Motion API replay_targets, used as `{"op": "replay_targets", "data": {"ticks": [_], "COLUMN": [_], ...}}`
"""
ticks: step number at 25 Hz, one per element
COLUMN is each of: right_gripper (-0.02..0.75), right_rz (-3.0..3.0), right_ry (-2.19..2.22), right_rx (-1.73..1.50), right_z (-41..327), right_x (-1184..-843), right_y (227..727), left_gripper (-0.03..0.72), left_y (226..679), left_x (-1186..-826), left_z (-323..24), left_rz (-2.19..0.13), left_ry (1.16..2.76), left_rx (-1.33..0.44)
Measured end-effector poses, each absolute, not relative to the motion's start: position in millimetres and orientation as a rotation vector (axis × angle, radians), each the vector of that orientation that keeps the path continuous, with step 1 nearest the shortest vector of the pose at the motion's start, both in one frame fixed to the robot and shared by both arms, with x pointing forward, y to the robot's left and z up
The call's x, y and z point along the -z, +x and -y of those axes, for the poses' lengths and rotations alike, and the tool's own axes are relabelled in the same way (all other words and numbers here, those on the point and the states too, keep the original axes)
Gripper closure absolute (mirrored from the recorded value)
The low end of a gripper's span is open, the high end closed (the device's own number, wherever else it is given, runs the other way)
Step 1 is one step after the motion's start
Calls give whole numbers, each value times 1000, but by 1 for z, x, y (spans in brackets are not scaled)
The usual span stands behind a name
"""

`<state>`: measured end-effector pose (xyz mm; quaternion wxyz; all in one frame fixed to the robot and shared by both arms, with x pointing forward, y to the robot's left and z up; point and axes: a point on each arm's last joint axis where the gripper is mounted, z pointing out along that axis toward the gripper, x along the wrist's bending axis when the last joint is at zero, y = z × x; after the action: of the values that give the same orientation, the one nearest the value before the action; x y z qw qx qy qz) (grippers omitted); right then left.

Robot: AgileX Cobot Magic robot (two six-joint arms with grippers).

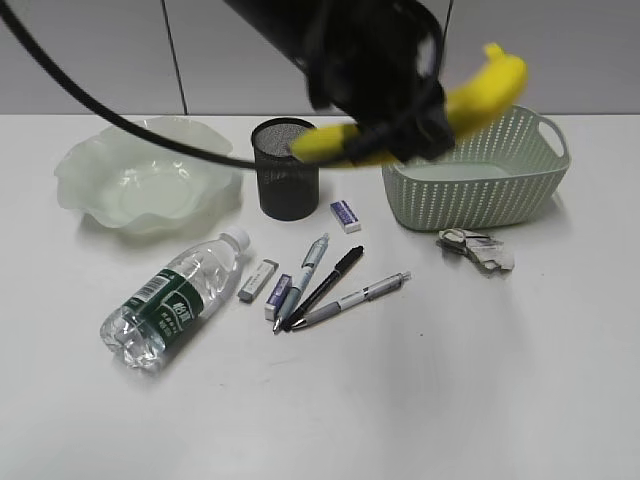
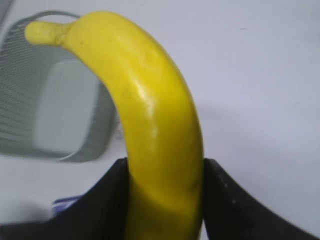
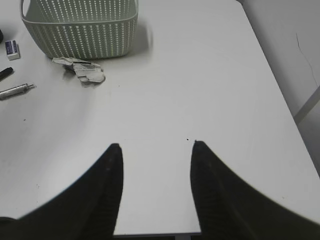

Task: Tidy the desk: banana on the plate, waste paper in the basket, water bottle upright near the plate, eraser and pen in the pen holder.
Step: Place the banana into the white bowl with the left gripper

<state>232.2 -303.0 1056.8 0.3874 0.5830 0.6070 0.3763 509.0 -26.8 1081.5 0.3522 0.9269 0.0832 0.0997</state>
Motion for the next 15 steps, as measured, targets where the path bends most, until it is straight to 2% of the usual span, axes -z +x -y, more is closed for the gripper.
{"op": "replay_targets", "data": {"ticks": [4, 7, 10, 15], "right_gripper": [376, 376, 376, 377], "right_rz": [-1544, -1544, -1544, -1545], "right_ry": [1484, 1484, 1484, 1483], "right_rx": [-958, -958, -958, -957], "right_z": [303, 303, 303, 303], "right_x": [-1057, -1057, -1057, -1057], "right_y": [232, 232, 232, 232], "left_gripper": [363, 363, 363, 363], "left_y": [550, 584, 614, 653], "left_x": [-1116, -1116, -1103, -1054], "left_z": [-40, -92, -143, -191], "left_rz": [-475, -703, -917, -1184], "left_ry": [2351, 2332, 2315, 2268], "left_rx": [-454, -505, -520, -396]}}
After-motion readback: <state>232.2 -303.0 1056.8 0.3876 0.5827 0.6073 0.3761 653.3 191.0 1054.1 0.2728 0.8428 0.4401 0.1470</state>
